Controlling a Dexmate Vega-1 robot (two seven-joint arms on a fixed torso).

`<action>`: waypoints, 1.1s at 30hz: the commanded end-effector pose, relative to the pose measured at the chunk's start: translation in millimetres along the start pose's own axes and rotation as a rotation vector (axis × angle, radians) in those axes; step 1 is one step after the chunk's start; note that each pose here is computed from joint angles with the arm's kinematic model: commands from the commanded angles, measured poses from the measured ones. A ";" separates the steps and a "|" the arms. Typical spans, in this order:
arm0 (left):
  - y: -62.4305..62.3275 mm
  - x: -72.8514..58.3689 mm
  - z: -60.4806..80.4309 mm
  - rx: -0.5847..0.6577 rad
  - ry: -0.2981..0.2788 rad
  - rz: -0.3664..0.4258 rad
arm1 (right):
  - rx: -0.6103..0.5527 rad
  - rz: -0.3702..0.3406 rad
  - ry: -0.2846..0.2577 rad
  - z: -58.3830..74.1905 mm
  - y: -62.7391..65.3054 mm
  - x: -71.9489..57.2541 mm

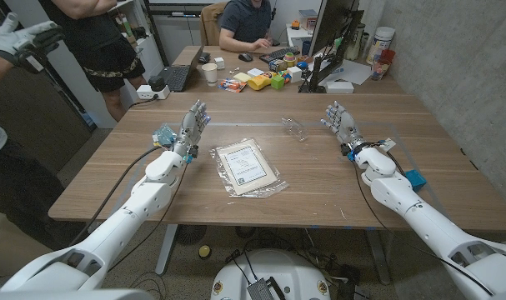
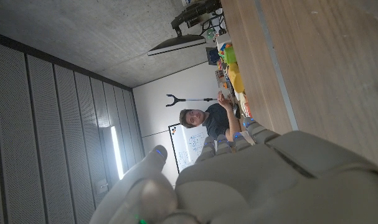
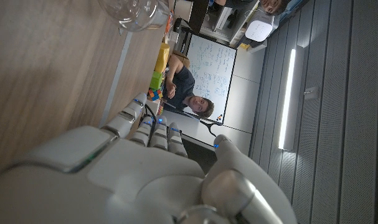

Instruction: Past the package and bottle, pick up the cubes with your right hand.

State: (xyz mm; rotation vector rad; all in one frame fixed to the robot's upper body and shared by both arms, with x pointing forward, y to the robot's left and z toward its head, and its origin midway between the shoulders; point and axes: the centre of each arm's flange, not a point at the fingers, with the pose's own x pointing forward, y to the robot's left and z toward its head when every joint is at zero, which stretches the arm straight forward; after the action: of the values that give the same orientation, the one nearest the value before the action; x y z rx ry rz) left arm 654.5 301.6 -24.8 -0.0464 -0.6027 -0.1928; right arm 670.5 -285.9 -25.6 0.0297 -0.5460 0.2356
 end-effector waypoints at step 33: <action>5.3 0.9 -3.7 0.003 0.004 -0.009 | -0.335 -0.037 -0.084 66.4 -10.4 -7.7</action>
State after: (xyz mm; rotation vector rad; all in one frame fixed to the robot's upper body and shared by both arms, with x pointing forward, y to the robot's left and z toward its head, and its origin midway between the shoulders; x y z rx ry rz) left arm 657.3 305.4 -27.4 -0.0383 -0.6000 -0.2013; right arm 657.9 -297.2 10.9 -0.1645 -0.5974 0.1949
